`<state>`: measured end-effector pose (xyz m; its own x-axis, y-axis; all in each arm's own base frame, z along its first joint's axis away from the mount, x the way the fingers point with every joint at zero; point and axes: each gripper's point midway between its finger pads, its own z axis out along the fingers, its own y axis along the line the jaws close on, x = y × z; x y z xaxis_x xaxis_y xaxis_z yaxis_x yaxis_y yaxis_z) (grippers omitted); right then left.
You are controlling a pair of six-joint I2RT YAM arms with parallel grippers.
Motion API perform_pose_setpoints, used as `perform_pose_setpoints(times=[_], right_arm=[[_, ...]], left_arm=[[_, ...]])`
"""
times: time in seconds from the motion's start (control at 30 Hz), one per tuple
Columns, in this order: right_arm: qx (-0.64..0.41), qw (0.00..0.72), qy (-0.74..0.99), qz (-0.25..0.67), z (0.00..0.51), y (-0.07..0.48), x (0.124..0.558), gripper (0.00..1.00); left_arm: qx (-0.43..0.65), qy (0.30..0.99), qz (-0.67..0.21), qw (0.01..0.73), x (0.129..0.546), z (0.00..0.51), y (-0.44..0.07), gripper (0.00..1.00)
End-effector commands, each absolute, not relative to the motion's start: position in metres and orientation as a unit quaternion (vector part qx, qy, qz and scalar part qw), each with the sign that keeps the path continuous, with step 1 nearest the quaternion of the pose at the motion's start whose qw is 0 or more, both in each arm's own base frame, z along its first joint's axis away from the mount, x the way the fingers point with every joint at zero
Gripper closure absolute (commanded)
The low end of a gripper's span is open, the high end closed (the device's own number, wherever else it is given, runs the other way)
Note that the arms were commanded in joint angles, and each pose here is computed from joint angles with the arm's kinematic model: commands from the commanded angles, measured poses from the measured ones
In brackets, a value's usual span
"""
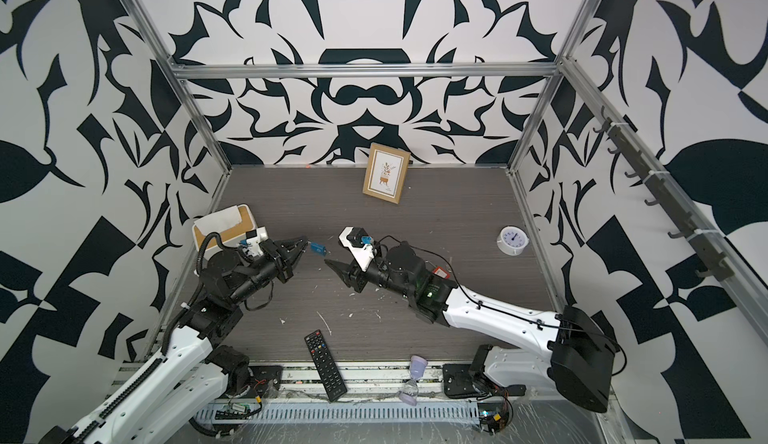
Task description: Lock with the key
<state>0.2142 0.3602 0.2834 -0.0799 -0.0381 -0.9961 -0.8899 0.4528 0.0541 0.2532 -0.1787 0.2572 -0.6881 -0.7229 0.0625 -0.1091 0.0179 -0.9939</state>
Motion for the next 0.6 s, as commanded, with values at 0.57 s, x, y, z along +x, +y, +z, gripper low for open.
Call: perform_pose_setpoints(times=[0.57], right_arm=[[-0.355, 0.596, 0.605, 0.39, 0.288, 0.389, 0.23, 0.57]], left_arm=[[-0.269, 0.644, -0.676, 0.237, 0.253, 0.29, -0.192, 1.0]])
